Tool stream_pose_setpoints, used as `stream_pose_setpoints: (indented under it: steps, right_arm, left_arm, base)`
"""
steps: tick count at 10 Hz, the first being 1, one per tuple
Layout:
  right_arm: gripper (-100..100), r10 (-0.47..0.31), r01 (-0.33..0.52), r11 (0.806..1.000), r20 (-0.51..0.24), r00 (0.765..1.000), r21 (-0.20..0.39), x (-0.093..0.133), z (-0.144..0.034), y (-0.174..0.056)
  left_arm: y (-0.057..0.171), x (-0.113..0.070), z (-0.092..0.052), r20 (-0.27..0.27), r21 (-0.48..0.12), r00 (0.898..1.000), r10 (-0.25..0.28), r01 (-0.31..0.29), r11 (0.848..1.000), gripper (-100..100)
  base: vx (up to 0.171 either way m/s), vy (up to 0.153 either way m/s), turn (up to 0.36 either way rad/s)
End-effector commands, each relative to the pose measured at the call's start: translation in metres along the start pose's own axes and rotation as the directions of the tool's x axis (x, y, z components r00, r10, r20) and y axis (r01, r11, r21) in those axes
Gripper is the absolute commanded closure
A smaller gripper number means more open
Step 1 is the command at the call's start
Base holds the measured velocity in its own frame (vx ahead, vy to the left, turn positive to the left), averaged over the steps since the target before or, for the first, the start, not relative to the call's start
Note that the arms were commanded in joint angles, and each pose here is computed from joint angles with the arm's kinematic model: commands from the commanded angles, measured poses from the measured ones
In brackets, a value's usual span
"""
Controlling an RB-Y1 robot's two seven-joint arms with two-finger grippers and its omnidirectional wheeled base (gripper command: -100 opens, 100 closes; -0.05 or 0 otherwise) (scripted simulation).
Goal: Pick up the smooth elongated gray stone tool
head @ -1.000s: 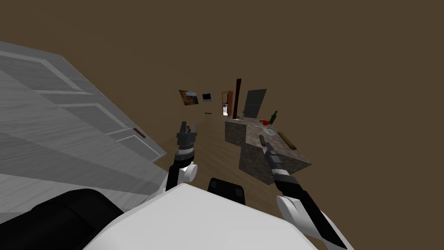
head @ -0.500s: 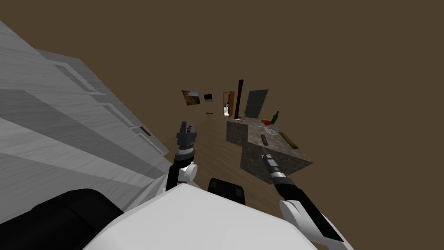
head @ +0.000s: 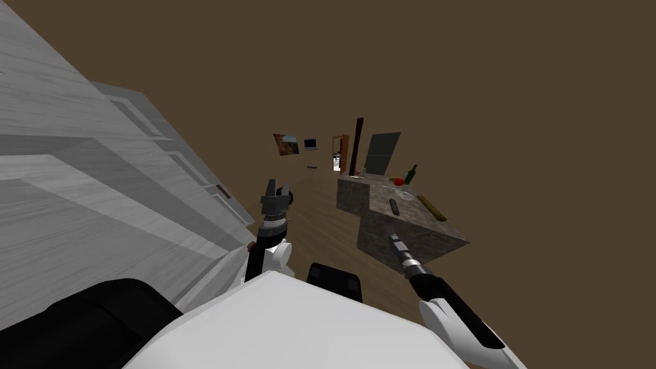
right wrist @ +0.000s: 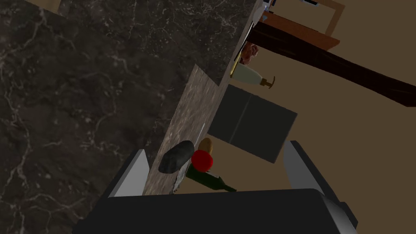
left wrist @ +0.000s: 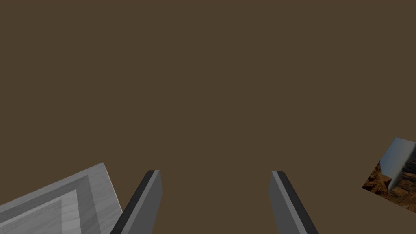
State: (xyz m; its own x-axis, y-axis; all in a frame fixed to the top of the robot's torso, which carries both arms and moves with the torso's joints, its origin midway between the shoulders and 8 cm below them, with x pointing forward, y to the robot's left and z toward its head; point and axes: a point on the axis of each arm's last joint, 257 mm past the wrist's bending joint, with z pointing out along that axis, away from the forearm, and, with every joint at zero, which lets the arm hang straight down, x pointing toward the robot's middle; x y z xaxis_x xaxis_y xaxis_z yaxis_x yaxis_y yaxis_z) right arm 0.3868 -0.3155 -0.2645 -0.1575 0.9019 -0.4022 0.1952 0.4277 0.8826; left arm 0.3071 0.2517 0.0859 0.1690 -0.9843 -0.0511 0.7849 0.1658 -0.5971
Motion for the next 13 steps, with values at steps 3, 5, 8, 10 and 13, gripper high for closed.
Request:
stream_pose_setpoints:
  steps: [3,5,8,10,13]
  right_arm:
    - [-100,-0.069,0.083,0.983,-0.091,0.993,0.162,0.002,-0.003,-0.063]
    - [-100,-0.062,0.079,0.981,-0.102,0.993,0.178,0.005,-0.004,-0.067]
    - [-100,-0.106,0.161,0.939,-0.189,0.976,0.303,-0.002,-0.016,-0.119]
    - [-100,-0.123,0.206,0.908,-0.239,0.963,0.364,-0.008,-0.024,-0.145]
    - [-100,-0.124,0.249,0.869,-0.299,0.946,0.428,-0.014,-0.036,-0.171]
  left_arm:
    - [0.000,0.000,0.000,0.000,0.000,1.000,0.000,0.000,1.000,0]
    - [0.000,0.000,0.000,0.000,0.000,1.000,0.000,0.000,1.000,0]
    - [0.000,0.000,0.000,0.000,0.000,1.000,0.000,0.000,1.000,0]
    - [0.000,0.000,0.000,0.000,0.000,1.000,0.000,0.000,1.000,0]
    - [0.000,0.000,0.000,0.000,0.000,1.000,0.000,0.000,1.000,0]
  base:
    - [-0.017,0.032,0.091]
    - [-0.009,0.021,0.021]
    - [-0.005,0.029,0.106]
    - [-0.003,0.027,0.097]
    - [0.001,0.016,0.067]
